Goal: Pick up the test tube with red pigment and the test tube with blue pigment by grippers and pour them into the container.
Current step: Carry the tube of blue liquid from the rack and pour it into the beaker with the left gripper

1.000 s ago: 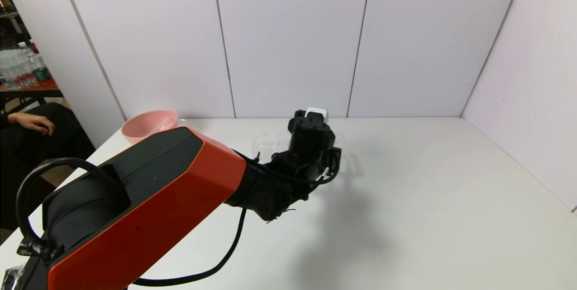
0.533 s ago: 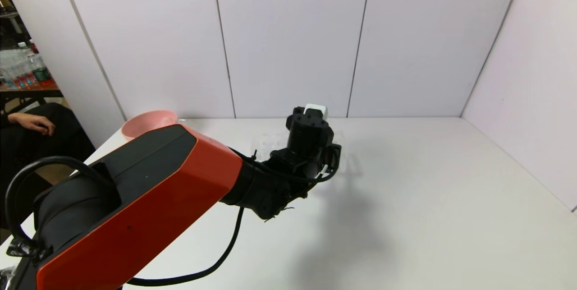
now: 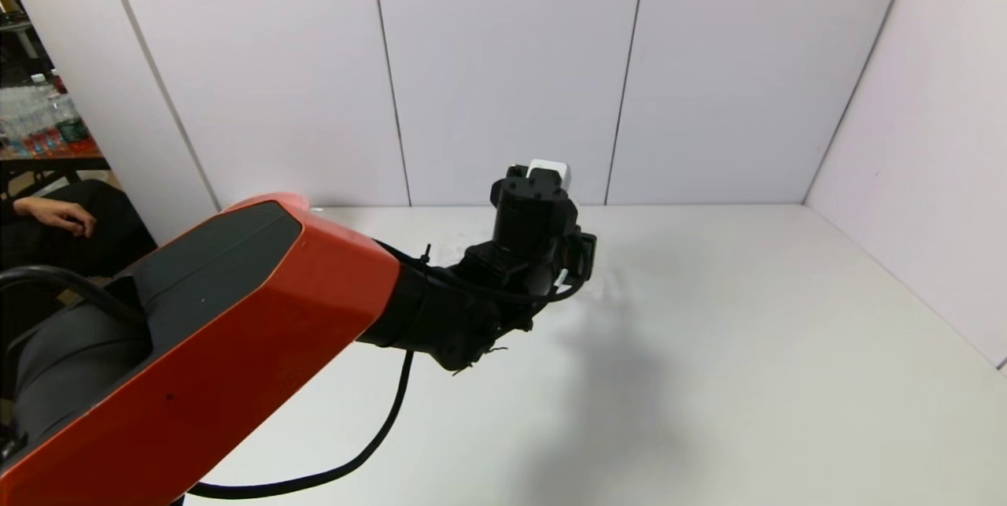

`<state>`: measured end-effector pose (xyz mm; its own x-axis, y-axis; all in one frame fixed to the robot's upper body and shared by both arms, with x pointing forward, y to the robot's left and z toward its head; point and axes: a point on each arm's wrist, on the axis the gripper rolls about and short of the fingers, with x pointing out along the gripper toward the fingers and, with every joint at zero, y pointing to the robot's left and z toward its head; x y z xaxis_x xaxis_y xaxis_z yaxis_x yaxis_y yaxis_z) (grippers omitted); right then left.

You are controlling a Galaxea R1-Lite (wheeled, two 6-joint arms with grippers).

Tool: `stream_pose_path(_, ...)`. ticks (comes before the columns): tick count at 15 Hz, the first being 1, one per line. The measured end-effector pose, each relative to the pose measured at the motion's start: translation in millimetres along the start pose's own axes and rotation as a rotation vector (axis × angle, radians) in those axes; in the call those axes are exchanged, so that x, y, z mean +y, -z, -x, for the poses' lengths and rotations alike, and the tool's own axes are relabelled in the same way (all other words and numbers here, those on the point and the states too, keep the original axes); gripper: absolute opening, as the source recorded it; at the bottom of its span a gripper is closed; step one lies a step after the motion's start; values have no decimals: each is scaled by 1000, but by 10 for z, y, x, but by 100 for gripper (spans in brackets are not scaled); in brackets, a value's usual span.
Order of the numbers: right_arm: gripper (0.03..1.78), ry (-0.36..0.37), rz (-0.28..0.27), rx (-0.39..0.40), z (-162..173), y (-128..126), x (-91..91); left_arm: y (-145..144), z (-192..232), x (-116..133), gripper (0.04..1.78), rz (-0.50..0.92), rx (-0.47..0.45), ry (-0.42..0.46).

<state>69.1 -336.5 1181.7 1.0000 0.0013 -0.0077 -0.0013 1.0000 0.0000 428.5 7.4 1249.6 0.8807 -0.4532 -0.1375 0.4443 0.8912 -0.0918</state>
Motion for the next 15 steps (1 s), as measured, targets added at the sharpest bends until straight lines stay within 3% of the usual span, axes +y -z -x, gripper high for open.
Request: stream_pose_path(15,177,0,0,0,0,0,0,-620,364,94,44,-48,-78,-10)
